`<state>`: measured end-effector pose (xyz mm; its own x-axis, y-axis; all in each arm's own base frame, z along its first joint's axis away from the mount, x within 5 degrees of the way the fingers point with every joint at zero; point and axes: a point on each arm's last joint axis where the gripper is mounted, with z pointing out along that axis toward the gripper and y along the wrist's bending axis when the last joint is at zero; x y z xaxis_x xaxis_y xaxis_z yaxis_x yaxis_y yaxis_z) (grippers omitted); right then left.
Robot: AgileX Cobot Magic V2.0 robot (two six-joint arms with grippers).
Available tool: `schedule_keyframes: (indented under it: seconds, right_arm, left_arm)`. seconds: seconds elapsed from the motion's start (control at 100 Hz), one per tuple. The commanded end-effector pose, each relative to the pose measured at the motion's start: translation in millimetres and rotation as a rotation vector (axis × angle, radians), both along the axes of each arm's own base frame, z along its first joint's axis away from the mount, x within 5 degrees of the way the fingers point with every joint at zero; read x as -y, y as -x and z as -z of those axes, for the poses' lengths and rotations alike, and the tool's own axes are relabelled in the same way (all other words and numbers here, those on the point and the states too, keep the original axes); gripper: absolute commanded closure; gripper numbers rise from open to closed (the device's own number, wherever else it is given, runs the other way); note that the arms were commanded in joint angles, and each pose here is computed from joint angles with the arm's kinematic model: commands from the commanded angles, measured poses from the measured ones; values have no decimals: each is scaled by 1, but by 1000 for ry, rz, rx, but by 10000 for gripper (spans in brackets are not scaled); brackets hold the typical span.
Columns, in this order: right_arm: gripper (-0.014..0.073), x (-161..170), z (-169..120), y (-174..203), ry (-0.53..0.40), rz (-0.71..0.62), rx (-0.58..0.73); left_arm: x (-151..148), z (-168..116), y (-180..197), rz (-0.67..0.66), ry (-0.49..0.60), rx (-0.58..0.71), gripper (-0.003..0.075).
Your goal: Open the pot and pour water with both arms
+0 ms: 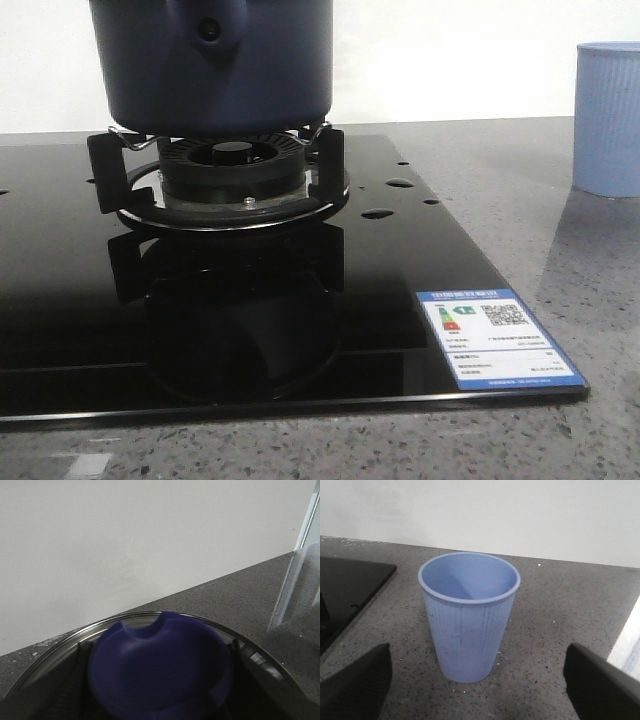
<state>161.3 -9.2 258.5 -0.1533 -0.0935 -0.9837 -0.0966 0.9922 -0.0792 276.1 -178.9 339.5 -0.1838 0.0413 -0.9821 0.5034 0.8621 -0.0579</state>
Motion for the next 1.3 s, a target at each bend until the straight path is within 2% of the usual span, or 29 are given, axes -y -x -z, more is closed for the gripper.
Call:
schedule_keyframes:
  seconds: [0.0,0.13,0.23,0.35,0.45,0.5,0.52,0.55,0.56,0.57,0.62,0.68,0.69,0.71,0.73,0.83,0.98,1.12,1.29]
  right_arm:
    - [-36,-2,-13,-1,-25,-19,68]
    - [-36,-2,-13,-1,-25,-19,68]
    - [-36,-3,-14,-1,-30,-30,79]
    - [-36,-6,-17,-1,-101,-64,110]
    - [1,-10,-21,0,-124,-105,145]
    - [59,-11,-24,0,-137,-122,169]
    - [107,-12,-25,0,-150,-130,183]
    - [151,-13,-27,0,-163,-136,198]
    - [199,-13,-29,1,-170,-140,210]
    - [199,-13,-29,1,-170,-140,210]
    - [330,-14,-33,2,-197,-158,251]
    - [544,-17,-39,5,-218,-192,303]
    - [544,-17,-40,5,-220,-195,310]
    - [631,-18,-41,6,-221,-205,321]
    - [672,-18,-43,7,-221,-210,332]
    - [653,-17,-54,4,-220,-203,354]
    - [653,-15,-77,9,-220,-175,405]
    - [653,-20,-83,34,-164,-163,468]
    - [655,-21,-52,77,-111,-57,472]
  left_arm:
    - [-6,-33,3,-34,77,140,155]
    - [-8,-36,5,-34,83,146,156]
    - [-13,-49,13,-35,106,180,156]
    - [-25,-72,31,-35,145,244,157]
    - [-41,-90,44,-55,156,309,225]
    - [-51,-96,48,-76,162,324,309]
    - [-55,-99,49,-88,163,330,335]
    - [-61,-101,50,-101,160,330,407]
    - [-64,-102,51,-110,160,333,422]
    - [-66,-102,51,-114,159,333,454]
    - [-77,-104,52,-141,147,324,571]
    - [-90,-106,54,-177,130,309,705]
    - [-91,-106,55,-178,125,300,736]
    - [-96,-106,55,-189,115,297,737]
    - [-100,-106,56,-200,105,290,739]
    - [-118,-108,64,-247,64,278,741]
    - [-141,-108,87,-339,73,341,741]
    - [-153,-83,119,-391,91,405,741]
    - [-164,-30,162,-425,122,433,741]
